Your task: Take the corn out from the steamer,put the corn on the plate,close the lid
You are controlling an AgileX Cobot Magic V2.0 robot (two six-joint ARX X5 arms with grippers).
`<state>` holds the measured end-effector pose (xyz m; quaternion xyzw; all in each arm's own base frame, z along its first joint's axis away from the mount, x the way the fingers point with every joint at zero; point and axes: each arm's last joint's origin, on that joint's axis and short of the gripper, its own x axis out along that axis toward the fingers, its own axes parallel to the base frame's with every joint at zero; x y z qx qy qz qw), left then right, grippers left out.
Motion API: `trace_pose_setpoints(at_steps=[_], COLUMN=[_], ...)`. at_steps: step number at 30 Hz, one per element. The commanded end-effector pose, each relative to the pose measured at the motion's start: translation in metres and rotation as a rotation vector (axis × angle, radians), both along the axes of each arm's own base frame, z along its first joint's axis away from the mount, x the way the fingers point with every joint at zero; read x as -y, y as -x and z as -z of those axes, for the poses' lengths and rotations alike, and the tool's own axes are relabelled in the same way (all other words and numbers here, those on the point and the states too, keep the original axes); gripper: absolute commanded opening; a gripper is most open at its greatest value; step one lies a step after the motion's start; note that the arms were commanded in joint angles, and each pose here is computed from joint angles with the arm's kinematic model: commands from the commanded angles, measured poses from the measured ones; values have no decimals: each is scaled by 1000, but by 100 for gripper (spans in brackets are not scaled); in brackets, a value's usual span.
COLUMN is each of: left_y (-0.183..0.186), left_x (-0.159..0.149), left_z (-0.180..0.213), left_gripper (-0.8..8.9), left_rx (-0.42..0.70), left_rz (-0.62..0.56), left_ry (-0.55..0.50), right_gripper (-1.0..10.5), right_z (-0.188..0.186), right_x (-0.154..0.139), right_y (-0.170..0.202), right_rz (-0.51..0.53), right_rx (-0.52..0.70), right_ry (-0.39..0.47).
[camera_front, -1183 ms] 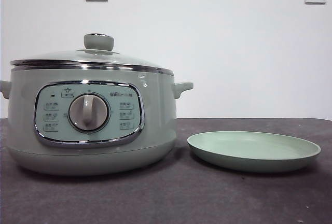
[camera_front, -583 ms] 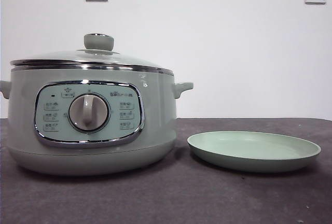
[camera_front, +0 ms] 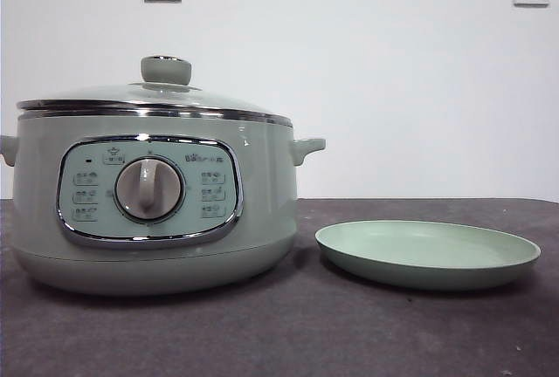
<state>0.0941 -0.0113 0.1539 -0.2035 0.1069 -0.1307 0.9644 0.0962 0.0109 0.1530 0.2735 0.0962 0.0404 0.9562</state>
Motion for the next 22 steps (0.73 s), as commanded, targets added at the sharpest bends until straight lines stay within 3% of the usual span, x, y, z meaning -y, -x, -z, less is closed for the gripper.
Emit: trace_pose_setpoints(at_steps=[1,10,18,22], left_y=[2,10,-4,-18], left_x=[0,0,4,6], left_z=[-7,-61,-110,-128], left_gripper=[-7,-8,-8,-5], left_rx=[4,17,10,-61], left_rz=[3,12,163,249], left_ry=[22,12,-94,-107], right_gripper=[-10,-10,-2,-1], right_z=[-14,-72,-123,-142], right_x=[-1,-2,-7,-11], right_y=[1,0,-23,-39], right_rz=[-35,-103,-196,-343], right_rx=[40,33,-72,-139], right_ry=[-19,114,259,317])
